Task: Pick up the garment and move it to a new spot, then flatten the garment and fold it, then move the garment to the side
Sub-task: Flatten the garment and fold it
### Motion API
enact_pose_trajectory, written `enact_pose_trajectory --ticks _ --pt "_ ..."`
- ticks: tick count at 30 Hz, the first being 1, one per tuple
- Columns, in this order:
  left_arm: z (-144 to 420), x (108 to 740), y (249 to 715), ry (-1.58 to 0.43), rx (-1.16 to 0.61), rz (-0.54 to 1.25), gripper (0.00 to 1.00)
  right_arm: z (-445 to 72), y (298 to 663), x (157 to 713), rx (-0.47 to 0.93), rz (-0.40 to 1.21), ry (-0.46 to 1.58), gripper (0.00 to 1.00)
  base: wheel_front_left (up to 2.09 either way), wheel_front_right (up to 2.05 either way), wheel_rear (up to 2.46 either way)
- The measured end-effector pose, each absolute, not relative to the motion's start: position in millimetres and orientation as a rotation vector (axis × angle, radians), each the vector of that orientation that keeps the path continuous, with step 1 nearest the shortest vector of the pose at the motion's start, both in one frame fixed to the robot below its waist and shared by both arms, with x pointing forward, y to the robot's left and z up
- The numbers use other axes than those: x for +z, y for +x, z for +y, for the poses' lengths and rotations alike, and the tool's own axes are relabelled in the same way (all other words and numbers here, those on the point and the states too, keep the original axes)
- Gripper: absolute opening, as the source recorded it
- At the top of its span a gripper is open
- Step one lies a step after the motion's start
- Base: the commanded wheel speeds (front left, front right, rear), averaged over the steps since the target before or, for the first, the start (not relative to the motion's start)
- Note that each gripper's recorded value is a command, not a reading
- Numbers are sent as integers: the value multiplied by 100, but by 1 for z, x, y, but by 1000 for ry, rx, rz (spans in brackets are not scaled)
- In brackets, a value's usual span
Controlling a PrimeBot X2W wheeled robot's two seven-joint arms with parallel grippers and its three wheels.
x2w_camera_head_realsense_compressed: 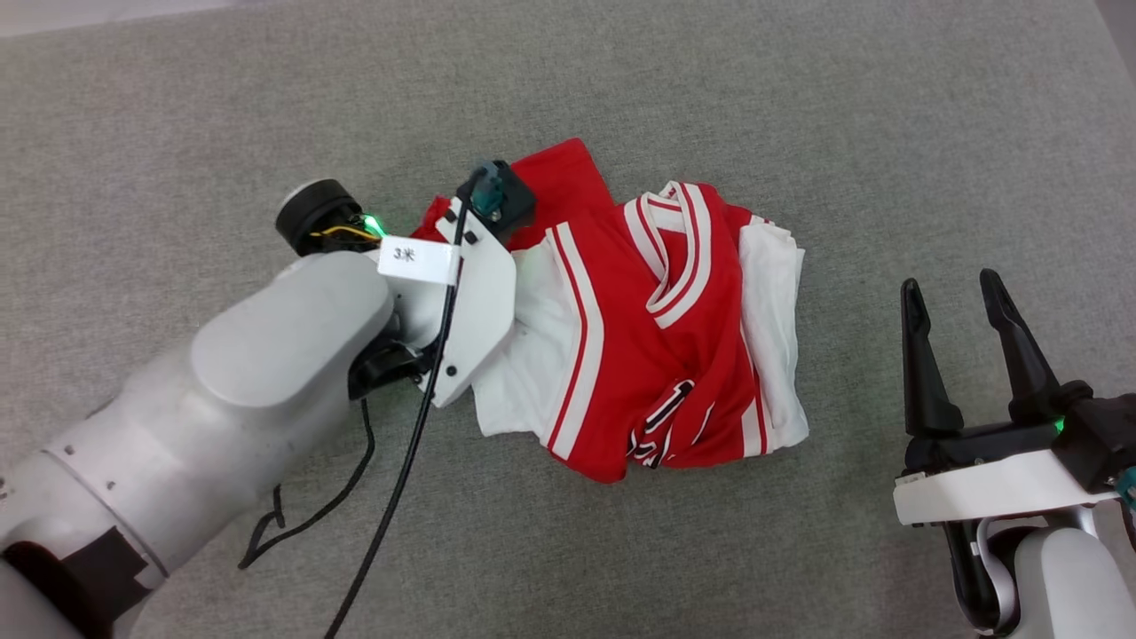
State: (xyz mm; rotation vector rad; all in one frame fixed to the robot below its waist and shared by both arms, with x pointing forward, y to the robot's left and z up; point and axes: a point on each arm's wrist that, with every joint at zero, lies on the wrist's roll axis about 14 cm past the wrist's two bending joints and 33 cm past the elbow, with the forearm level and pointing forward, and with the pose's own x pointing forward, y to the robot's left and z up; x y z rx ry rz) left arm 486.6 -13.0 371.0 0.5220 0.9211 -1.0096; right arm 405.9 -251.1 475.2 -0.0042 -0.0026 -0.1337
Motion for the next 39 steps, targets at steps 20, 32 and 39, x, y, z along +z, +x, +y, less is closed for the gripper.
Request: enact_pose_trajectory --ticks 20,32,39 --pt "10 532 519 328 -881 299 0 -201 415 491 8 -60 26 100 0 0 0" --pt "174 483 483 168 -436 441 0 -176 420 497 79 -78 40 100 0 0 0" --pt "231 429 437 41 -242 588 0 -172 422 494 91 -72 37 100 0 0 0"
